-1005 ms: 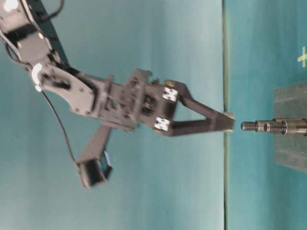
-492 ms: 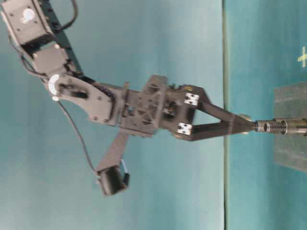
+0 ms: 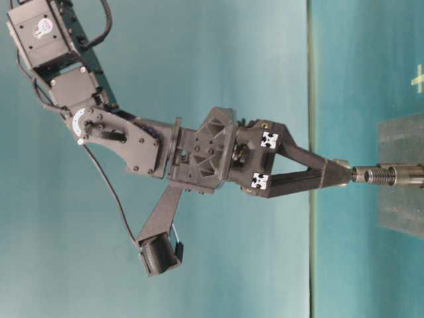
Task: Insert the washer onto the shaft.
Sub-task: 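Lift the washer and carry it over the upper shaft on the plate, then lower the washer onto the upper shaft and open the right gripper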
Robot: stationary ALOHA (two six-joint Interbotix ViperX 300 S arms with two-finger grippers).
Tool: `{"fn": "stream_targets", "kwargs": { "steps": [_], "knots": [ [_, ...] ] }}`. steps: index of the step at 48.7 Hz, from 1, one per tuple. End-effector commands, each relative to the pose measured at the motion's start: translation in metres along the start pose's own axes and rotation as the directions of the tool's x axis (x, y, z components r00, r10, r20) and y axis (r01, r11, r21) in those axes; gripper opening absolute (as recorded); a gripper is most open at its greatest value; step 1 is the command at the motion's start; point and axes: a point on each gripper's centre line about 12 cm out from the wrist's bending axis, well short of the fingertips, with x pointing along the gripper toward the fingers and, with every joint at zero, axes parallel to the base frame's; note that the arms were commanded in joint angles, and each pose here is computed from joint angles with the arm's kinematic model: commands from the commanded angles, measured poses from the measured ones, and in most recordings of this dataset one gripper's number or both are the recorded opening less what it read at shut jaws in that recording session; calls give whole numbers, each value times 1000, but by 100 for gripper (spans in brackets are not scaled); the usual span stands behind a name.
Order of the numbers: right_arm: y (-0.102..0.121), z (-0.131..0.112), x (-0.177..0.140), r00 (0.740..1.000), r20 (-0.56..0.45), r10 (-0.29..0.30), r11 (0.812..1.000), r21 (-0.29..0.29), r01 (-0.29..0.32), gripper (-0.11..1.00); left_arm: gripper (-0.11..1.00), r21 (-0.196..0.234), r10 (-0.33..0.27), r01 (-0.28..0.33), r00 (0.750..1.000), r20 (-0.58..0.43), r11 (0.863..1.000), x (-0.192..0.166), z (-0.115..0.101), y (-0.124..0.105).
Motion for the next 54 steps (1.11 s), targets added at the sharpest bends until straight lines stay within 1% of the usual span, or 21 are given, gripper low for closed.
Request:
{"fn": "stream_targets", "kwargs": {
  "steps": [1,13,15,21,23,25,36,42,48,54],
  "knots": [
    [-1,10,-15,999,43,-4,1000,-14,5,33,0,1,-2,2,1000,18,1000,0,5,-1],
    [-1,9,-11,1000,-12,1,1000,-11,-1,35,0,1,-2,2,1000,17,1000,0,5,-1],
    [-1,9,-10,1000,-17,3,1000,-6,-3,42,0,-1,-2,2,1000,17,1000,0,5,-1],
    [-2,11,-12,1000,-9,0,1000,-1,0,73,0,1,-2,2,1000,18,1000,0,5,-1],
    [-2,12,-13,1000,-6,0,1000,-3,0,79,0,1,-2,2,1000,18,1000,0,5,-1],
    [-3,12,-13,1000,-4,1,1000,-3,-1,82,0,1,-2,2,1000,20,1000,0,5,-1],
    [-3,12,-9,1000,-7,2,1000,-4,-2,82,0,-1,-2,2,1000,20,1000,0,5,-1],
    [-4,11,-16,1000,-3,1,1000,3,-1,82,0,-2,-4,4,1000,20,1000,0,5,-1],
    [-5,0,-31,1000,-7,2,1000,14,-2,82,0,-1,-5,5,1000,20,1000,0,5,-1],
    [1,-16,-49,1000,7,8,1000,15,-8,81,0,2,-5,5,1000,20,1000,0,5,-1]
  ]
}}
